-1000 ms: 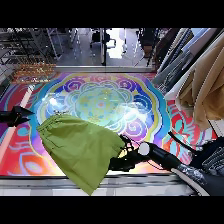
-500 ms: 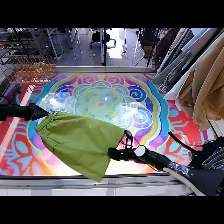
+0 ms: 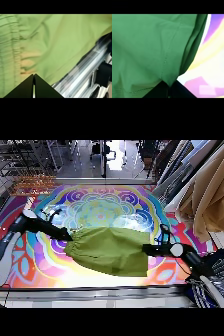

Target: Fold the clothes and pants, and hang the long-sleeved shirts on hangers.

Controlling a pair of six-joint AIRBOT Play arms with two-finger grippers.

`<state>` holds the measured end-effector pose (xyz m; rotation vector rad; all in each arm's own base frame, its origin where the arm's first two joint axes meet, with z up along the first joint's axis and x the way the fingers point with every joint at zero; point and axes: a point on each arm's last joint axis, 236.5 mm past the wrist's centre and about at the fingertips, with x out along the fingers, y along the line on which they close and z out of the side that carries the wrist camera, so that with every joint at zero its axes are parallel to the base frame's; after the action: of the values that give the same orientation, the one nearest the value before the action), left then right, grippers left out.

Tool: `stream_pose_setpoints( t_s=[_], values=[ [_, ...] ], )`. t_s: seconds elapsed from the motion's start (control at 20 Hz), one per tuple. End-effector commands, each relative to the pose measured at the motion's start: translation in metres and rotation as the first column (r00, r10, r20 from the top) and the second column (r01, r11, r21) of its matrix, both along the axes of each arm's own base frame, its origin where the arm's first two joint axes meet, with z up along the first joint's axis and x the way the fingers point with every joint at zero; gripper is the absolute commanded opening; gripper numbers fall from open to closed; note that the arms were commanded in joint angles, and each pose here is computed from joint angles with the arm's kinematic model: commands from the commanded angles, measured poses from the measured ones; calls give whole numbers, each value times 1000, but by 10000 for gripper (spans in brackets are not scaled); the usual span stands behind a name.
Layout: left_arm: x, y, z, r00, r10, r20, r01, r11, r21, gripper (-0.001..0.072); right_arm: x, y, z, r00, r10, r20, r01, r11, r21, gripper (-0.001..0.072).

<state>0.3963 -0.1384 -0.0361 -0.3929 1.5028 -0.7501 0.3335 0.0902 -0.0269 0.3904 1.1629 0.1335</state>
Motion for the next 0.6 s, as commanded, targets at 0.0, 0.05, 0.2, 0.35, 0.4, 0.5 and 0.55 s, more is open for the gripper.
stream_pose_setpoints(
  t_s=[0.0,0.05,0.2,0.35,0.4,0.5,0.55],
  values=[
    [-10,-39,-46,998,-29,-63,34,996,87,6,8,-8,59,994,92,60,-87,993,-81,8],
    [-13,-46,-57,996,-23,-91,33,994,107,5,18,12,86,982,143,127,-134,988,-82,8],
    [-19,-44,-76,991,1,-134,24,982,187,5,28,96,145,920,301,251,-297,953,-54,7],
    [-14,-43,-61,994,18,-107,2,983,184,5,22,199,152,835,464,295,-475,879,-38,7],
    [-12,-43,-52,996,19,-83,-4,983,182,4,18,233,142,807,513,293,-527,849,-36,7],
    [-3,-35,-23,999,39,-14,-36,984,172,5,1,289,104,766,603,222,-615,789,-19,8],
    [4,-25,-3,997,66,34,-71,984,164,5,-10,311,84,754,631,180,-642,766,6,8]
  ],
)
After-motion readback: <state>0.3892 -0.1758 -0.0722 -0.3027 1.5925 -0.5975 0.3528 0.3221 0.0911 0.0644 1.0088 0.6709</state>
